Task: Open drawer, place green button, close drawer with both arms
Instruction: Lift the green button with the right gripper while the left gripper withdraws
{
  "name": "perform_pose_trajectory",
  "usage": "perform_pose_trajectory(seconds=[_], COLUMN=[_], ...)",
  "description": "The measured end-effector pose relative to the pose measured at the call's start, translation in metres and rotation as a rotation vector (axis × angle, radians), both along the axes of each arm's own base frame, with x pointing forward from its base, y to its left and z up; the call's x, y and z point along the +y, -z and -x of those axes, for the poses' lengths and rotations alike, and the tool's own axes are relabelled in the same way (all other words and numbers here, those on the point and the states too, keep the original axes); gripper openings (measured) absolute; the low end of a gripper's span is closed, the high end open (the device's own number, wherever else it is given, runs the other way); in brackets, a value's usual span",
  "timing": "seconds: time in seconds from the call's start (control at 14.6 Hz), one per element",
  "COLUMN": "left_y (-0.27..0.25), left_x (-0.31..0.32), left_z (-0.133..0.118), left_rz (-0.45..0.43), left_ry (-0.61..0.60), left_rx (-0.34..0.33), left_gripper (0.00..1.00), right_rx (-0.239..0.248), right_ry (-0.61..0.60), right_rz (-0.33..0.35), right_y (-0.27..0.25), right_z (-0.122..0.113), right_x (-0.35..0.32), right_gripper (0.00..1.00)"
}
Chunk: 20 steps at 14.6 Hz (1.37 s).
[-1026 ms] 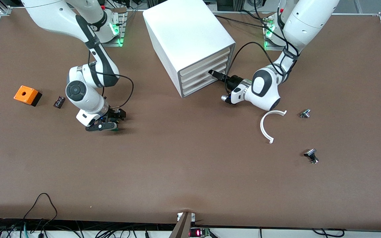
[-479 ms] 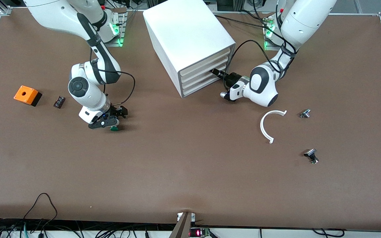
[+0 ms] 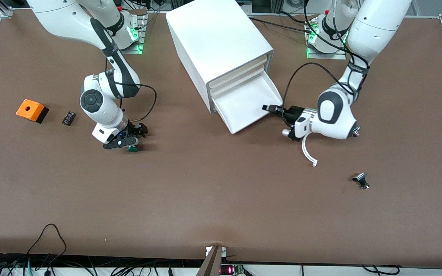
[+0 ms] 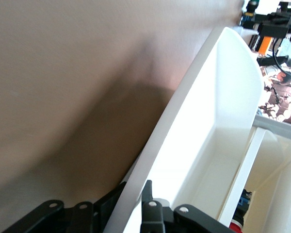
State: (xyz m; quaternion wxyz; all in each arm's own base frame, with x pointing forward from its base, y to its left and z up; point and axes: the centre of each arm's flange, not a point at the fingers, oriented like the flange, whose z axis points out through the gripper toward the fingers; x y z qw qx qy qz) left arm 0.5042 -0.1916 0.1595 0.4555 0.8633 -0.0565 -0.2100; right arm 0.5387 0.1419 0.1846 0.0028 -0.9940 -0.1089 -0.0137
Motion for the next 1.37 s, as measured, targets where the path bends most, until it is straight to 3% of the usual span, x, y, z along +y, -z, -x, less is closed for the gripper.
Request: perform_pose_trajectory(seconds=[0.07, 0.21, 0.41, 0.62, 0.75, 0.89, 1.03, 1.16, 1.37], left_y=[0.0, 0.0, 0.003, -0.007, -0.038, -0.093, -0.147, -0.191, -0.255], left_x=[0.001, 0.001, 0.005, 0.011, 0.038, 0.087, 0.122, 0.149, 0.189], left_z=[-0.001, -0.003, -0.01, -0.026, -0.055, -0.086, -0.095, -0.094, -0.083], left_rz=[-0.001, -0.012, -0.065, -0.093, -0.15, -0.203, -0.223, -0.312, -0.453], left_ry=[-0.002, -0.008, -0.047, -0.059, -0.079, -0.163, -0.202, -0.138, 0.003], left_rx=[-0.001, -0.012, -0.052, -0.111, -0.219, -0.36, -0.454, -0.548, -0.635], left_gripper=[0.15, 0.21, 0.49, 0.78, 0.98, 1.0, 1.0, 1.0, 1.0], right_rx=[-0.001, 0.002, 0.001, -0.016, -0.047, -0.084, -0.093, -0.109, -0.182], right_ry=[0.0, 0.0, 0.001, 0.0, -0.006, -0.019, -0.047, -0.1, -0.244], right_rz=[0.0, 0.001, 0.0, -0.004, -0.013, -0.027, -0.041, -0.066, -0.098], right_y=[0.002, 0.005, 0.006, 0.002, -0.012, -0.034, -0.066, -0.114, -0.183], right_z=[0.0, 0.002, 0.003, 0.0, -0.008, -0.021, -0.038, -0.058, -0.066], right_x=[0.0, -0.001, -0.002, -0.001, 0.002, 0.012, 0.035, 0.074, 0.142], right_gripper=[0.71, 0.54, 0.41, 0.41, 0.41, 0.41, 0.41, 0.41, 0.41])
